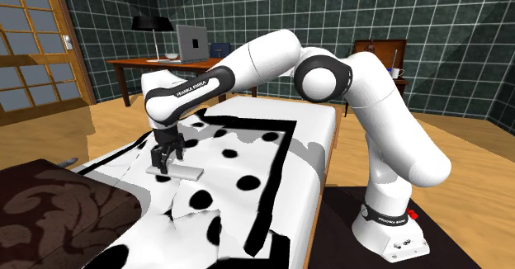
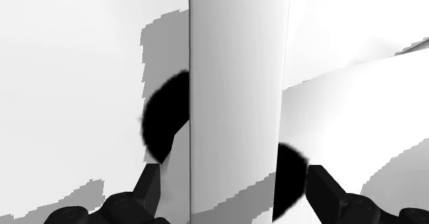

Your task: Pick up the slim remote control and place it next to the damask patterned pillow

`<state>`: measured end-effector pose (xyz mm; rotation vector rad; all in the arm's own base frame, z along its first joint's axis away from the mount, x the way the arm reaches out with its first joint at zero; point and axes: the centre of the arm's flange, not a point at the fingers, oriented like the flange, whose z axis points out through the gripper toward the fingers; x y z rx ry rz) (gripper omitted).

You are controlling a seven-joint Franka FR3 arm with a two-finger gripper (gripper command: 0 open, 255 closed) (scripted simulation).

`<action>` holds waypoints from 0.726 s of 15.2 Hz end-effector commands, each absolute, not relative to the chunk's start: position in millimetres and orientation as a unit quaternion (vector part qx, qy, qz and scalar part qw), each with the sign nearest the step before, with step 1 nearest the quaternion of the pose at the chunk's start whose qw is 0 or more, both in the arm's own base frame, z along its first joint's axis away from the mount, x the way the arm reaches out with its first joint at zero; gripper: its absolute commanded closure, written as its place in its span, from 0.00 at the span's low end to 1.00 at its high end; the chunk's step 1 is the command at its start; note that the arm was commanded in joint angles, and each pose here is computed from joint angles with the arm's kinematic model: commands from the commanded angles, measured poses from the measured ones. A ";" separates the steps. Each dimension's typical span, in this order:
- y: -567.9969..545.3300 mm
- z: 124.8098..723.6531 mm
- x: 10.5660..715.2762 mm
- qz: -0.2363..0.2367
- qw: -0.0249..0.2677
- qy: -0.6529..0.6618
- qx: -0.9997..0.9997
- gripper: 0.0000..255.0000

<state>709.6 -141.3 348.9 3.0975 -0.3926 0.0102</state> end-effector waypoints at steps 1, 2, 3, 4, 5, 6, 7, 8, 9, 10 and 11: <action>-140.1 370.0 708.9 0.003 0.010 -0.126 0.992 0.00; -139.9 383.2 708.9 0.003 0.010 -0.126 0.992 0.00; -139.7 393.6 708.8 0.003 0.010 -0.126 0.992 0.00; -139.7 393.6 708.8 0.003 0.010 -0.126 0.992 0.00; -139.6 393.6 708.8 0.003 0.010 -0.126 0.992 0.00; -139.7 393.6 708.8 0.003 0.010 -0.126 0.992 0.00; -139.7 393.6 708.8 0.003 0.010 -0.126 0.992 0.00; -139.7 393.6 708.8 0.003 0.010 -0.126 0.992 0.00; -139.7 393.6 708.8 0.003 0.010 -0.126 0.992 0.00; -139.7 393.6 708.8 0.003 0.010 -0.126 0.992 0.00; -139.7 393.6 708.8 0.003 0.010 -0.126 0.992 0.00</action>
